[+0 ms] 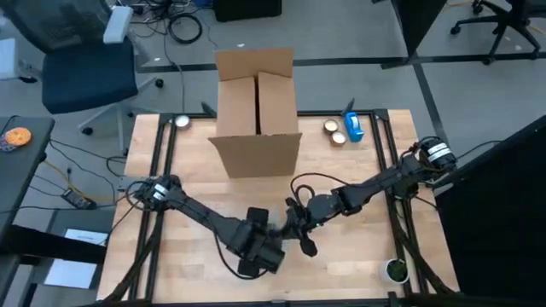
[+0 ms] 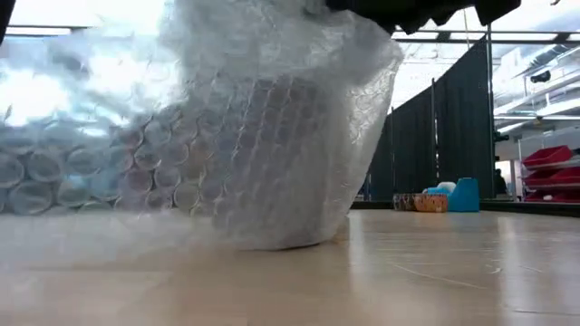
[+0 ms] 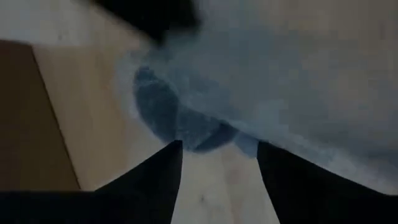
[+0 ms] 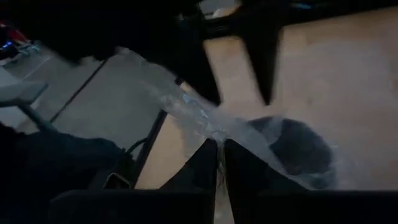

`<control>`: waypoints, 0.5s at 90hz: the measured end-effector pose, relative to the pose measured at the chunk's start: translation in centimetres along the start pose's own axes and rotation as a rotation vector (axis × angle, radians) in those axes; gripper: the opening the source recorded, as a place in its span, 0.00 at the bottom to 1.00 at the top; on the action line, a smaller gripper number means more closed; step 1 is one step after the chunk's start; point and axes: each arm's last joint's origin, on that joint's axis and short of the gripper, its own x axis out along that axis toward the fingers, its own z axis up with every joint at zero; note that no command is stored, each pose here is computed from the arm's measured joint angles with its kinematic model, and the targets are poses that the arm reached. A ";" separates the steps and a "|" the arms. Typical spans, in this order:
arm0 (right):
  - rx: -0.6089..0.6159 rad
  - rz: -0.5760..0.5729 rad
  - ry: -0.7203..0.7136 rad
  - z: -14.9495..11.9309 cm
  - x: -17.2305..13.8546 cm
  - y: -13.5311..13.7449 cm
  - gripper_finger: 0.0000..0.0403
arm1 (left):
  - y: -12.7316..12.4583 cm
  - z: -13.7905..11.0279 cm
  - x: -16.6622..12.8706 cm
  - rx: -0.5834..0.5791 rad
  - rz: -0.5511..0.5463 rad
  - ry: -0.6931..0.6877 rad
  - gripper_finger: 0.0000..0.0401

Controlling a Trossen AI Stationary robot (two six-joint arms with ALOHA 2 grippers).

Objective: Wrap mug
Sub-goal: Wrap the blue mug with bubble wrap

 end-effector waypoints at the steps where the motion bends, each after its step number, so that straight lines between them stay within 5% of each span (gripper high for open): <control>1: 0.000 -0.002 -0.001 0.0 0.0 -0.1 0.00 | -0.1 0.1 0.0 -0.001 -0.002 -0.006 0.48; 24: -0.022 -0.096 -0.030 0.5 -0.1 -1.6 0.00 | -0.9 0.4 0.2 -0.018 0.026 -0.076 0.48; 45: -0.051 -0.121 -0.035 0.7 -0.2 -2.2 0.00 | -1.3 -1.0 0.0 -0.098 0.073 0.022 0.48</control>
